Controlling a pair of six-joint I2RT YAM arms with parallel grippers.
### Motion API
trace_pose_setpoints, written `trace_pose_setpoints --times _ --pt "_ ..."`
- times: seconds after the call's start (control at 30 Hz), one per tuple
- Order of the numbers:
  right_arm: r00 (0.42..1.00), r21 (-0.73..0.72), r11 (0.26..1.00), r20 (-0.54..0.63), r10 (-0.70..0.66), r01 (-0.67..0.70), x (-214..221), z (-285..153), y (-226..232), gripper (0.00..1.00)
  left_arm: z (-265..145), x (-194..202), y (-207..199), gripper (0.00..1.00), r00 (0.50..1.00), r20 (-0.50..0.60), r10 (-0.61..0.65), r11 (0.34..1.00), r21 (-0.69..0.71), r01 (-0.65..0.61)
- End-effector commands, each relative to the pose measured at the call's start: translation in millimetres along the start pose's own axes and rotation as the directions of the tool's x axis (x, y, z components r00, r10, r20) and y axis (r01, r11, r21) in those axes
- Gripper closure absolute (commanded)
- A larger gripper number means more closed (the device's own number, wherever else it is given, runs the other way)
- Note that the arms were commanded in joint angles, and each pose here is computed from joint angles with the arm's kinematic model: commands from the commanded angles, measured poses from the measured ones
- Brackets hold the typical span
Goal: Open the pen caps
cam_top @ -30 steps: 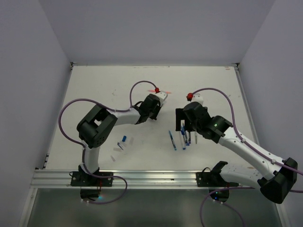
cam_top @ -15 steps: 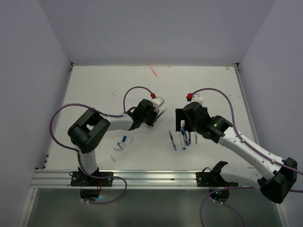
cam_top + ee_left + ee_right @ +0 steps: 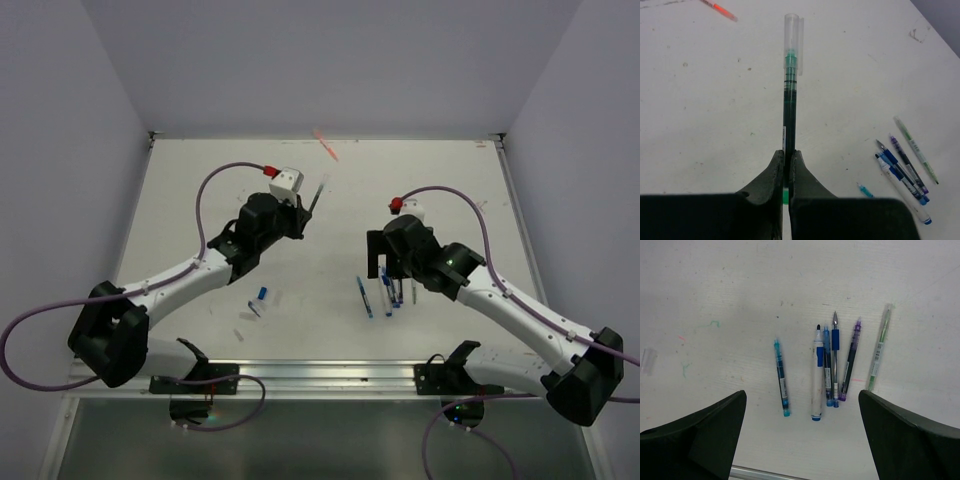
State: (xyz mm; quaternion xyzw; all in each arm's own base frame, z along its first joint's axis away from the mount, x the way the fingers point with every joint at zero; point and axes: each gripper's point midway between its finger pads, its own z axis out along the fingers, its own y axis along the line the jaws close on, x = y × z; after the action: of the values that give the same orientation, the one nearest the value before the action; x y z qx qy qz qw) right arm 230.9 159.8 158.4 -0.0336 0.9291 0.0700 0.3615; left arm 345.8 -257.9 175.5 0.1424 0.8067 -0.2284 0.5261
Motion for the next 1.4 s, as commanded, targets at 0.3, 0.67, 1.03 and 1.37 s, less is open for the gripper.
trace_pose_setpoints --times 0.3,0.67,1.03,1.37 --pt "0.997 -0.181 0.981 0.006 0.075 -0.072 -20 1 44 0.02 -33 -6 -15 1.00 0.985 0.072 -0.156 0.985 0.079 0.151" --pt "0.961 -0.553 0.804 0.026 0.277 -0.217 -66 0 116 0.56 -72 -1 -56 1.00 0.915 0.105 -0.391 0.869 0.369 0.329" --pt "0.928 -0.712 0.668 0.061 0.368 -0.218 -85 -7 144 0.52 -91 -5 -62 1.00 0.853 0.117 -0.508 0.794 0.448 0.411" --pt "0.926 -0.734 0.641 0.046 0.376 -0.224 -90 2 154 0.53 -90 0 -72 1.00 0.849 0.088 -0.520 0.770 0.479 0.422"
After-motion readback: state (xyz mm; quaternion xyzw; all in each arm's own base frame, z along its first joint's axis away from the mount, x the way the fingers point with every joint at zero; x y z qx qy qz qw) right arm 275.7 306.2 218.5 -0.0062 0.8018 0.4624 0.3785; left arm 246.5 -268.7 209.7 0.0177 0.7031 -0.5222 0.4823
